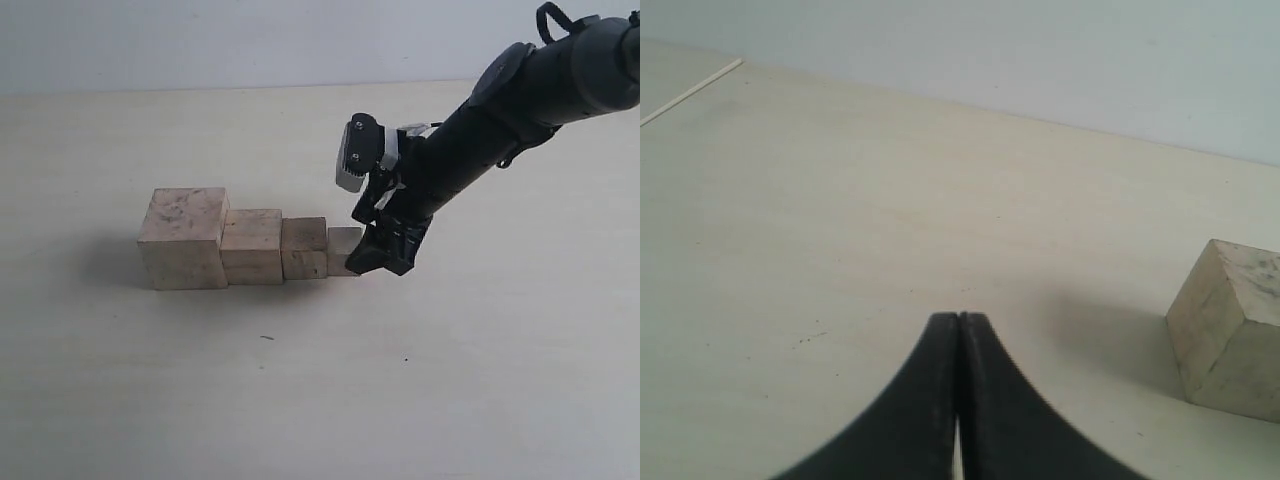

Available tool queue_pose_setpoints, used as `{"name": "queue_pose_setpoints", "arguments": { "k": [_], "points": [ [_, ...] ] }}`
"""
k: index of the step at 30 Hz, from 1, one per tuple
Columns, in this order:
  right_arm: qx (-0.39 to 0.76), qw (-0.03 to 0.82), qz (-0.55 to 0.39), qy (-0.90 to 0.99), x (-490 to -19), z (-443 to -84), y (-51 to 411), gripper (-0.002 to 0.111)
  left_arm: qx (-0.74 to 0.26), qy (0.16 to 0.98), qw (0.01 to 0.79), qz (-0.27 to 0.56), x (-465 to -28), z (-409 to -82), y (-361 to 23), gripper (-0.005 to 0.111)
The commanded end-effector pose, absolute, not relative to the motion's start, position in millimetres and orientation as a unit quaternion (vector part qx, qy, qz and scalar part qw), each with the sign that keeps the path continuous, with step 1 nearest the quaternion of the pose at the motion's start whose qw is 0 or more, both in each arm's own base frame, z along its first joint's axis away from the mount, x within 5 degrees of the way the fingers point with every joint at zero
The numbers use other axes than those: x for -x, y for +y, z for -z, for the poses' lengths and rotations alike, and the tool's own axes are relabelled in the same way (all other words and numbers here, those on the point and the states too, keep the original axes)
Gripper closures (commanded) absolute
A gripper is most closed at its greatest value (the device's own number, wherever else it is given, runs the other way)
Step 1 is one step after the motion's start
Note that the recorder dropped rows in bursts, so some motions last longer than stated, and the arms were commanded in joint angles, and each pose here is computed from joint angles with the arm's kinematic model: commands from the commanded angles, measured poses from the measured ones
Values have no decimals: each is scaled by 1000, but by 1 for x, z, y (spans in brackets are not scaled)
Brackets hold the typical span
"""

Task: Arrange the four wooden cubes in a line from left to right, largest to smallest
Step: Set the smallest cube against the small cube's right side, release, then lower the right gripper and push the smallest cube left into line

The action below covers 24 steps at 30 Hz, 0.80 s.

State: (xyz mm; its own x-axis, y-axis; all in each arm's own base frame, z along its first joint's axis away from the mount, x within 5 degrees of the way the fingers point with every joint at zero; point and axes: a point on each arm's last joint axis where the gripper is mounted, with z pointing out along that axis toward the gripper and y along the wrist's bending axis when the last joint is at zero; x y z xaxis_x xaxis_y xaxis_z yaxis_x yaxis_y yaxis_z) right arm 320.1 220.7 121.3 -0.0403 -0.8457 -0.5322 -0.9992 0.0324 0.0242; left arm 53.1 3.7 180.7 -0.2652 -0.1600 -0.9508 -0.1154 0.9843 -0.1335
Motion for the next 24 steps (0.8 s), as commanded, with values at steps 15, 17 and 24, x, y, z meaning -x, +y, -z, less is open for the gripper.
{"name": "queue_pose_setpoints", "arguments": {
  "k": [15, 17, 24],
  "points": [
    [478, 163, -138, 852, -322, -161, 202, 108, 89, 792, 603, 23, -53, -181, 3, 107],
    [453, 157, -140, 867, -325, -152, 203, 108, 89, 792, 603, 23, -53, -181, 3, 107],
    [426, 109, -147, 886, -324, -120, 205, 108, 89, 792, 603, 23, -53, -181, 3, 107]
  ]
}}
